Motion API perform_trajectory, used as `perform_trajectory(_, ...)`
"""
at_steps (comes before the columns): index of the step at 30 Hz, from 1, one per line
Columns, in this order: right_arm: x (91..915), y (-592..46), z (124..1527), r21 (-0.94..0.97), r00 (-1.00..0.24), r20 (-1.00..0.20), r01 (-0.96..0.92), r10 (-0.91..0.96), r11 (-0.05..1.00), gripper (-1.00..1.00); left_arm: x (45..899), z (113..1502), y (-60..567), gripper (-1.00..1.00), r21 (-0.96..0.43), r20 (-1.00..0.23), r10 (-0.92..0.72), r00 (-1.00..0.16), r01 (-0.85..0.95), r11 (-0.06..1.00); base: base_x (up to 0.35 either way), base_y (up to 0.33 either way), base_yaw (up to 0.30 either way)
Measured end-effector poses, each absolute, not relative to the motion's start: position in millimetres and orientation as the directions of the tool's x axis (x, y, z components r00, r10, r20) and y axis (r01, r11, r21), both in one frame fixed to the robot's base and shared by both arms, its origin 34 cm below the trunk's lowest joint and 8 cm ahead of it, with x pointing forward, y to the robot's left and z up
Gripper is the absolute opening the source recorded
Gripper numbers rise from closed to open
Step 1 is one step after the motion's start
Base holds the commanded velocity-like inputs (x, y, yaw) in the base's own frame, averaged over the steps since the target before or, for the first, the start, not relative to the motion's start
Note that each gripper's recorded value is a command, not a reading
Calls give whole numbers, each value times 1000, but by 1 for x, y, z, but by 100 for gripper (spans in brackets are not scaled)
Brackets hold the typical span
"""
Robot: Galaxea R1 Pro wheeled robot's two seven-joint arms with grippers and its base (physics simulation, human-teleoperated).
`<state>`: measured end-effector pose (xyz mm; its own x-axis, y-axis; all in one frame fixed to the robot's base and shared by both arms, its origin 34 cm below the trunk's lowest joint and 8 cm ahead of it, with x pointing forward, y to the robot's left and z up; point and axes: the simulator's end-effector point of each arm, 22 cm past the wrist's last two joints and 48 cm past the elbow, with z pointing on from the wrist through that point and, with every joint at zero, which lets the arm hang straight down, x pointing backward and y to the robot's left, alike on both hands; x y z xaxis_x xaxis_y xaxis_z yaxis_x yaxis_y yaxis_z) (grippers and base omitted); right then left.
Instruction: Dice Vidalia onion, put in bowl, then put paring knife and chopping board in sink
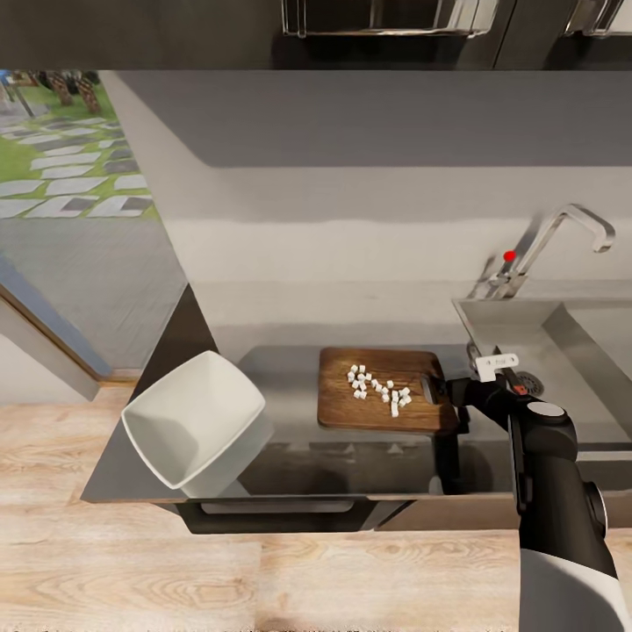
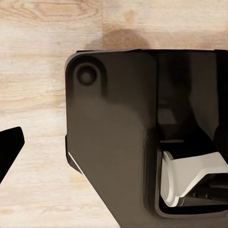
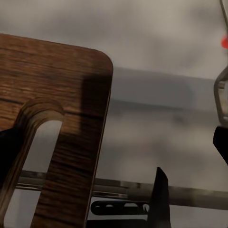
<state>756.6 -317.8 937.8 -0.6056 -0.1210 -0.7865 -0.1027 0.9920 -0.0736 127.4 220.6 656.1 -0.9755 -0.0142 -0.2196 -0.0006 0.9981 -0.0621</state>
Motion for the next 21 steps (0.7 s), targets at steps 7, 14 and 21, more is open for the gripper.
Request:
perform_trajectory(7,756,-318,933,-73,-612,-782,-103,-121,992,100,125,656,221,100,-62,-212,-14,-977,-1,998,0,0,0)
perform_trajectory(14,756,-318,928,-72,-618,-777,-102,-120,992,100,122,656,221,100,-62,-204,-14,-979,-2,998,0,0,0)
perform_trajectory(21,755,-318,923,-71,-624,-772,-104,-121,992,100,119,656,221,100,-62,-196,-14,-980,-2,998,0,0,0)
